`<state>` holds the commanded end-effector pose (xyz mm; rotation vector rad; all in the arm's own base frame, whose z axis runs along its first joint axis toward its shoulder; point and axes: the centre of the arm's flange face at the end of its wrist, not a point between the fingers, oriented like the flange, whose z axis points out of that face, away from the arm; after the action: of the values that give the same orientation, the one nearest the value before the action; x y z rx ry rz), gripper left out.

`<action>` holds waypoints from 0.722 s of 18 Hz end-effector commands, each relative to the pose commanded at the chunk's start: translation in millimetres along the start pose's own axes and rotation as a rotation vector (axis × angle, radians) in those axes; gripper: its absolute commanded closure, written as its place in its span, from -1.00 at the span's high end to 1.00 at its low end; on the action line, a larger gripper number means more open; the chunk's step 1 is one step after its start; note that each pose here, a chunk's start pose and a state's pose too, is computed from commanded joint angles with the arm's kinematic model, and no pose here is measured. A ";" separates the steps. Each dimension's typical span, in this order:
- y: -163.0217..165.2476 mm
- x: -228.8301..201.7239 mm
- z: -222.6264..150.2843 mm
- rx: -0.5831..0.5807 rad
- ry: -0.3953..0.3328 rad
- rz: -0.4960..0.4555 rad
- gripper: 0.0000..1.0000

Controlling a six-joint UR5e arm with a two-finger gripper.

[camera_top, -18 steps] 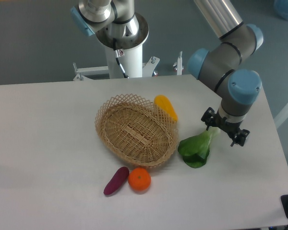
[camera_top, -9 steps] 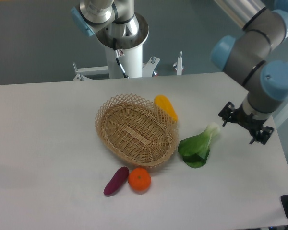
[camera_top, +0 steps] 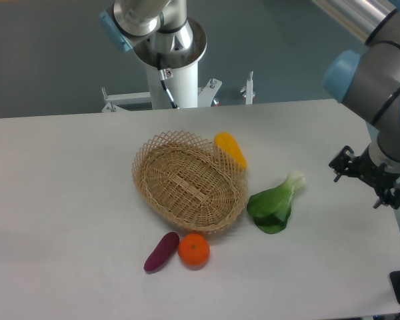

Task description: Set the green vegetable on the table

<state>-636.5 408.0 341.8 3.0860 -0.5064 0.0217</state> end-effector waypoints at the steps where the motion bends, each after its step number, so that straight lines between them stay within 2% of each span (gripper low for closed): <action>1: -1.2 -0.2 2.5 0.000 -0.003 -0.009 1.00; 7: -5.4 4.4 11.4 -0.001 -0.005 -0.038 1.00; 13: -6.3 4.5 12.3 0.001 -0.048 -0.028 1.00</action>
<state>-630.2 412.4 329.5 3.1009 -0.4645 -0.0520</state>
